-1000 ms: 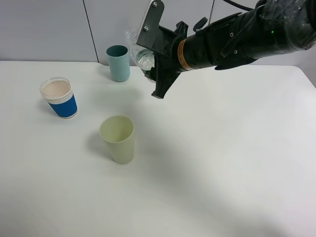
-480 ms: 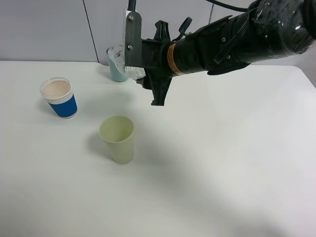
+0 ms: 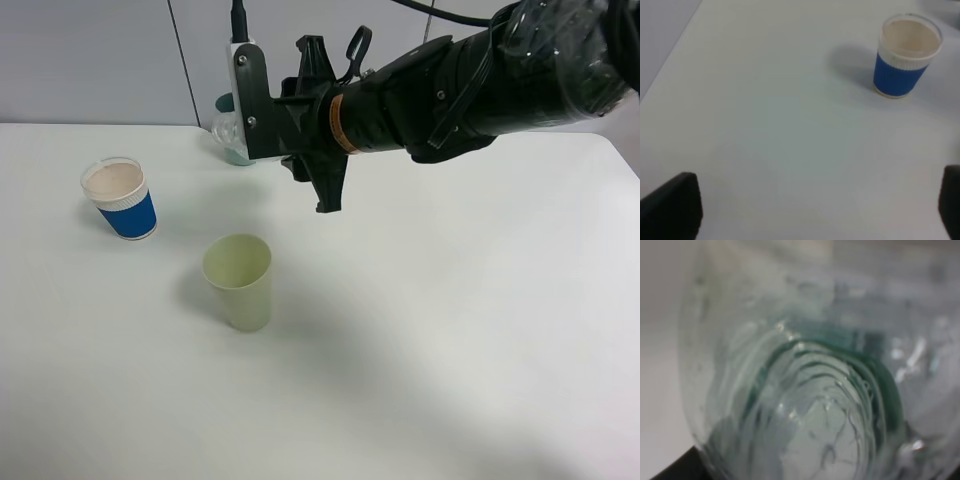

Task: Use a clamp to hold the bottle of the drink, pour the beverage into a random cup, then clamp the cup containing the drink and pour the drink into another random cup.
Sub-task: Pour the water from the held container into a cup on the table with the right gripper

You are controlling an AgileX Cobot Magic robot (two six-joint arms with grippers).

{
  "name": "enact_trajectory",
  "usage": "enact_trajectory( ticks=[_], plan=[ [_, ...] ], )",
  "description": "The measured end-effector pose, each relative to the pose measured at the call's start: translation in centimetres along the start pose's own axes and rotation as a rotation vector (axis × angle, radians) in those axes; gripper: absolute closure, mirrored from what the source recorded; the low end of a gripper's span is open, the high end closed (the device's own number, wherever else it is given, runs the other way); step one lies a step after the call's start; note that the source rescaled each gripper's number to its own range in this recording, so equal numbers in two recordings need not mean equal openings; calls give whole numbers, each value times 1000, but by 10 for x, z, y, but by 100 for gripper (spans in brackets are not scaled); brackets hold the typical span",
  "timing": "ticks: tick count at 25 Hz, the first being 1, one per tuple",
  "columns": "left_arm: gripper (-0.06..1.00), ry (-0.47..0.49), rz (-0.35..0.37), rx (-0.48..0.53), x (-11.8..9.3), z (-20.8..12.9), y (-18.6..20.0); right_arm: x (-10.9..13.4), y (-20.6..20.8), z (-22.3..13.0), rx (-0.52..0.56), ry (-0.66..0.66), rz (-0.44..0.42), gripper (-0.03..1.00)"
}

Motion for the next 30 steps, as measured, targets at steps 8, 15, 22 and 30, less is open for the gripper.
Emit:
enact_trajectory(
  ticks=[8,15,22,30],
  plan=[
    [8,0,0,0,0,0,0,9,-8,-1,5,135,22,97],
    [8,0,0,0,0,0,0,13,-10,-1,5,252,32,97],
    [8,0,0,0,0,0,0,14,-10,4,13,363,25,97],
    [8,0,0,0,0,0,0,16,-8,15,12,421,18,97]
  ],
)
Point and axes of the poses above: a point on each arm's last joint axis where the gripper is mounted, y pointing back along that axis away from the gripper, x along the wrist's bending axis when the last joint is at zero, z = x × y, the point moved 9 cm from there along -y, pointing out along that axis toward the gripper, and after that the axes turned 1 degree about -y, right-handed, at the moved point
